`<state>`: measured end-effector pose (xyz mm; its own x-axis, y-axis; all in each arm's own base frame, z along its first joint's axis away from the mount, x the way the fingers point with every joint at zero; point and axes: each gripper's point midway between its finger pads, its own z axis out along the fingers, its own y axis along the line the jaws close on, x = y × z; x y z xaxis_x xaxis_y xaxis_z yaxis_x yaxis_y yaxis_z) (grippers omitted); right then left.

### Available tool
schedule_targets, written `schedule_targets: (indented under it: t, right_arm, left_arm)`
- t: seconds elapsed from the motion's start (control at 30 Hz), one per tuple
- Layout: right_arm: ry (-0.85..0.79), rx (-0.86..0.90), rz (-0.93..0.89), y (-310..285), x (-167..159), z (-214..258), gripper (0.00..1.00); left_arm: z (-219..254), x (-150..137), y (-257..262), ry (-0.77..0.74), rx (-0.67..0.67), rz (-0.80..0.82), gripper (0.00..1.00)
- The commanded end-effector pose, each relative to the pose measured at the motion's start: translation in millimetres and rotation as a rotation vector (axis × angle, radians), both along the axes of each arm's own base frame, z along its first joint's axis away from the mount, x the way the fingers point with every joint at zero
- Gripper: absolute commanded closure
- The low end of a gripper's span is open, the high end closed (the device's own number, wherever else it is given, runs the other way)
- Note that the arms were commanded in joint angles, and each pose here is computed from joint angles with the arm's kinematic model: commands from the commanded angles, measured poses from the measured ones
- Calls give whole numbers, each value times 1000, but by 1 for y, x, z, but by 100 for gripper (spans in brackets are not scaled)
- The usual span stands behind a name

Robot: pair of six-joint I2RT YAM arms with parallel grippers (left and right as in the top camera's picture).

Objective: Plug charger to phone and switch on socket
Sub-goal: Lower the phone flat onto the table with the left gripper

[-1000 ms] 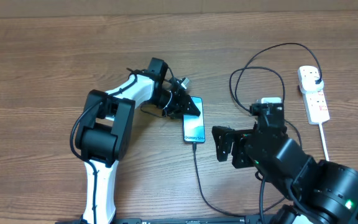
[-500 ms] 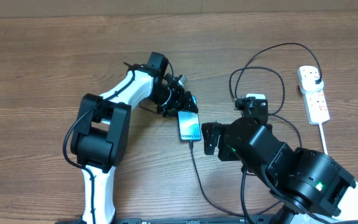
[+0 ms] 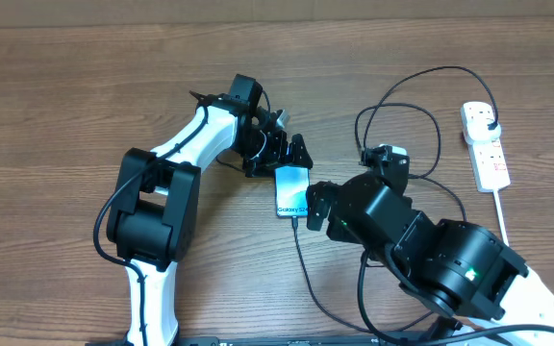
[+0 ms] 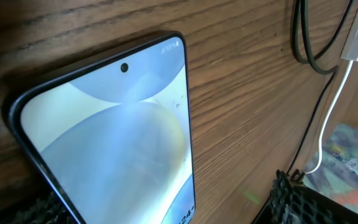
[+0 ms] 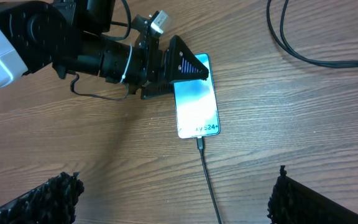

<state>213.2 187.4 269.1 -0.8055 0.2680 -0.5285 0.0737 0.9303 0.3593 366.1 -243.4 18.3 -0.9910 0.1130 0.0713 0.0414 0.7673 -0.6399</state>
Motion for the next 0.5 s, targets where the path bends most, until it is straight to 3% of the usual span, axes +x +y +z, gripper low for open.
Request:
schedule_targets:
  t: [0.0, 0.47]
  right_arm:
    - [4, 11, -14, -1, 0, 0, 0]
    - [18, 22, -1, 2, -2, -1, 0]
  left_arm:
    - [-105, -30, 87, 99, 482, 5, 0]
    - [-96, -29, 128, 103, 734, 87, 0]
